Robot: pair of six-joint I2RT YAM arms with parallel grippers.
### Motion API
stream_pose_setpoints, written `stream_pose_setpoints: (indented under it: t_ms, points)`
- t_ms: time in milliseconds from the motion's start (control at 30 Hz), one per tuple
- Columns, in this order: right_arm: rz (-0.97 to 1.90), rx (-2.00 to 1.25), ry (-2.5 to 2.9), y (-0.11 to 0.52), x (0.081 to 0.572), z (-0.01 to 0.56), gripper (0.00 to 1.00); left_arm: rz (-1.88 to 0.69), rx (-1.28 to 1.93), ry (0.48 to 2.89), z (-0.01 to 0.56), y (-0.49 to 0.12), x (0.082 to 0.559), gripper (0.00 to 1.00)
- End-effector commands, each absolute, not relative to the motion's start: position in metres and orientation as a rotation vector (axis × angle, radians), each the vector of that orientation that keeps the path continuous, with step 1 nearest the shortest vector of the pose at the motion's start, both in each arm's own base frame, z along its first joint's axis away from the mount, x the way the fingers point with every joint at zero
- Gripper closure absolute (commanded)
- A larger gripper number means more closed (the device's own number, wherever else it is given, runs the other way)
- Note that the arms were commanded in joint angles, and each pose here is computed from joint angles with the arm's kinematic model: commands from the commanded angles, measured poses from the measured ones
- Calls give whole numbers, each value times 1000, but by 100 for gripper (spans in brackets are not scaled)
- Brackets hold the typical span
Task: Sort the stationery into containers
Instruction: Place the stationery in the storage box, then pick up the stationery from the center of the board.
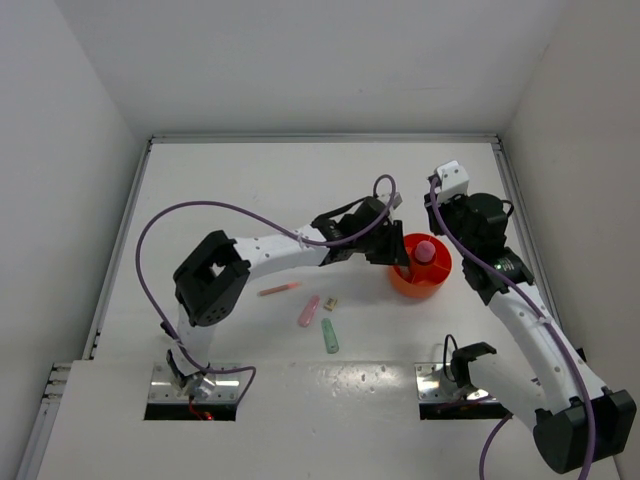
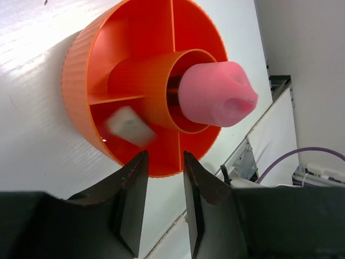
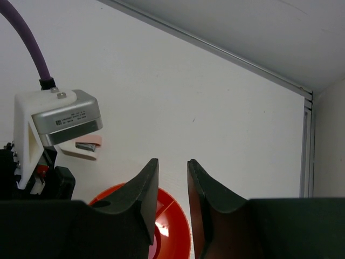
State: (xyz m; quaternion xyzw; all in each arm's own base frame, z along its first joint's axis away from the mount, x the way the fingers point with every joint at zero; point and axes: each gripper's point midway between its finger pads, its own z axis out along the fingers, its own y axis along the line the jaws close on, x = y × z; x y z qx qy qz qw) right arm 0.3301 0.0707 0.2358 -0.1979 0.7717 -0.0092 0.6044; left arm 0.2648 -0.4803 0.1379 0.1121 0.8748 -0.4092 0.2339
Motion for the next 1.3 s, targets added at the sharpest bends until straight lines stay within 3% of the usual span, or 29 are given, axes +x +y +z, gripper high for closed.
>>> stream_pose_setpoints:
  t_ms: [0,267,300,367,467,500,533,600,633,667,700,767,800,833,867,900,933,1267]
  points:
    - [-22,-415,1726,69,334,254,72,-1173,309,2367,149,-495,263,62]
    - [-22,-415,1726,69,334,254,70,-1157,309,2307,175,-489,268,58]
    - [-22,-412,1717,68,332,257,70,-1105,291,2282,181,-482,274,62]
    - [-22,-412,1717,68,332,257,70,-1039,289,2243,198,-468,273,87]
    - [-5,-425,1714,72,332,257,74,-826,226,2243,212,-424,269,100]
    - [3,-437,1731,73,332,251,70,-764,212,2264,207,-410,267,100]
    - [11,-448,1749,75,332,245,56,-694,167,2291,198,-389,263,100]
    - [58,-495,1793,84,331,237,11,-606,157,2386,169,-366,240,82]
    - [65,-527,1830,87,333,228,12,-584,102,2420,158,-356,235,78]
    - [96,-568,1839,93,332,225,31,-539,95,2454,139,-341,224,70]
    - [98,-575,1868,93,331,221,97,-518,106,2483,129,-336,213,65]
    - [149,-608,1859,101,328,223,100,-457,119,2523,109,-325,202,48]
    - [161,-631,1850,104,327,223,100,-420,131,2532,105,-320,199,48]
    - [195,-653,1840,109,322,222,86,-384,160,2523,104,-317,196,44]
    - [211,-662,1831,111,318,225,66,-347,174,2529,100,-314,194,43]
    - [219,-683,1822,114,317,225,36,-289,206,2558,89,-308,191,43]
    - [245,-711,1818,118,314,224,31,-251,225,2561,84,-304,192,43]
    - [239,-720,1815,118,314,224,32,-144,315,2594,48,-314,196,44]
